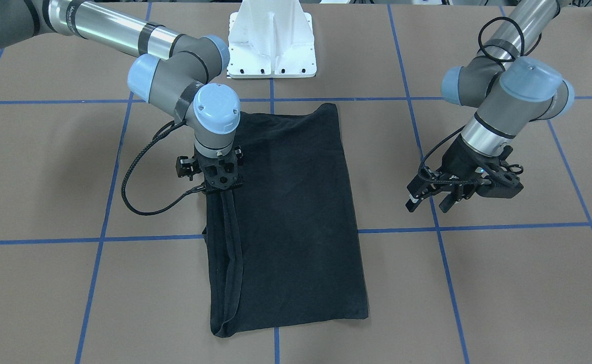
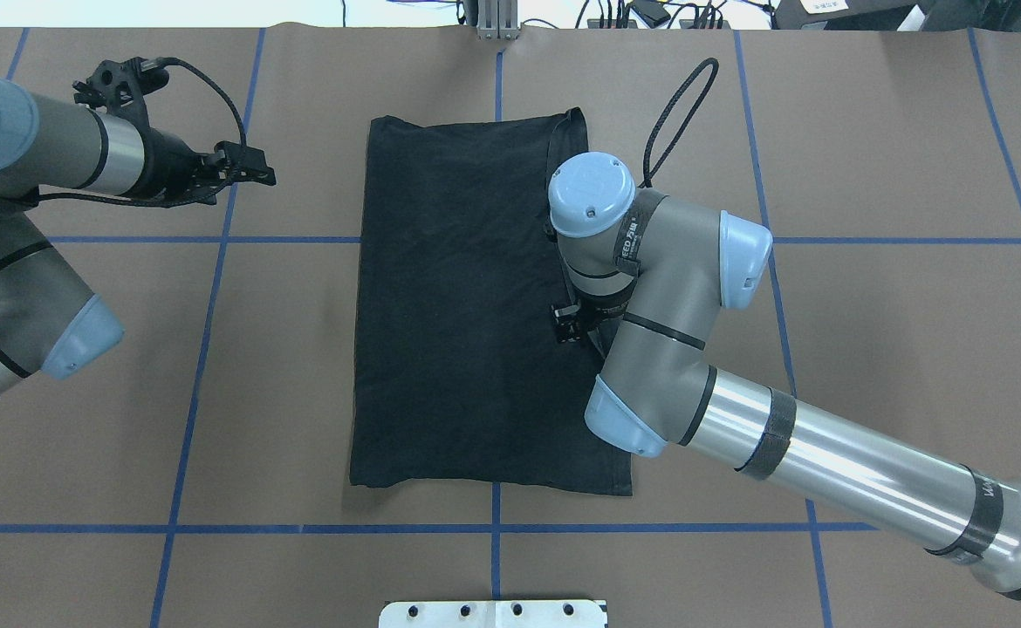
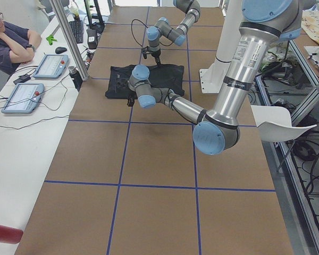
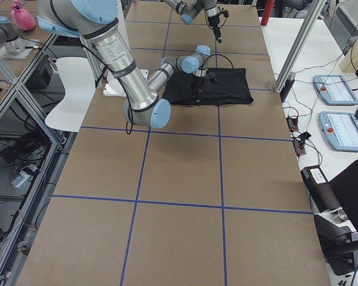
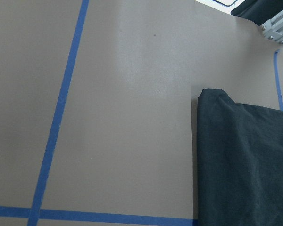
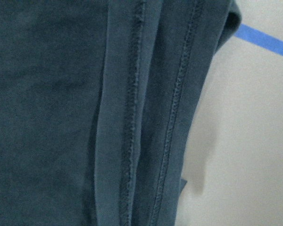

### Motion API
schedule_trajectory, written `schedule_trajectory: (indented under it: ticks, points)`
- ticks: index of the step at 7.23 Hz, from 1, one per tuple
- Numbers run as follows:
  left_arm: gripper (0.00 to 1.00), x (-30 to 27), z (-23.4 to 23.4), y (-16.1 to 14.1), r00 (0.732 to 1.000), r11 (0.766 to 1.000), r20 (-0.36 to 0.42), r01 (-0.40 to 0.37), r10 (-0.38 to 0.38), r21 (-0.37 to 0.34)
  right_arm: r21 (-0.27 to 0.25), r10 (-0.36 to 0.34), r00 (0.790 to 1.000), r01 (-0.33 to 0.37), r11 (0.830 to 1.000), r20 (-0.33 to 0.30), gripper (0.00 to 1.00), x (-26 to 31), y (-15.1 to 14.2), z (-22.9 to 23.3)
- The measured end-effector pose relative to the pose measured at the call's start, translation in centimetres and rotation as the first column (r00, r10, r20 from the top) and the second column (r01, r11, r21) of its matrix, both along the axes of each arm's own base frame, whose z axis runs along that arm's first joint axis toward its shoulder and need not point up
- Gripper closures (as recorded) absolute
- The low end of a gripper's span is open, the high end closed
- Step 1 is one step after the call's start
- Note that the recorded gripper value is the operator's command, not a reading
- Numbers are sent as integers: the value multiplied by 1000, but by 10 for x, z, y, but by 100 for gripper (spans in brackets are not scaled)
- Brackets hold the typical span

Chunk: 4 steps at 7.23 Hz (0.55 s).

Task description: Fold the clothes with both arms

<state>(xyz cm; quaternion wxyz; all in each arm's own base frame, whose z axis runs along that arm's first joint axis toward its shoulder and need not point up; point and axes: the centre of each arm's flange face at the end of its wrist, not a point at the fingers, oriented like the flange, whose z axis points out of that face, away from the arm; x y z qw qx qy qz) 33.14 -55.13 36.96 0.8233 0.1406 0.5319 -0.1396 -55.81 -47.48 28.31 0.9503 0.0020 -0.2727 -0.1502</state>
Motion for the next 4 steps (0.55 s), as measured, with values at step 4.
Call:
schedule_trajectory:
  ticks: [4]
  points:
    - [0, 1, -7, -2, 1000, 1000, -8, 2, -2, 6, -4, -8, 1000, 8, 1000, -20, 1, 29, -27, 29]
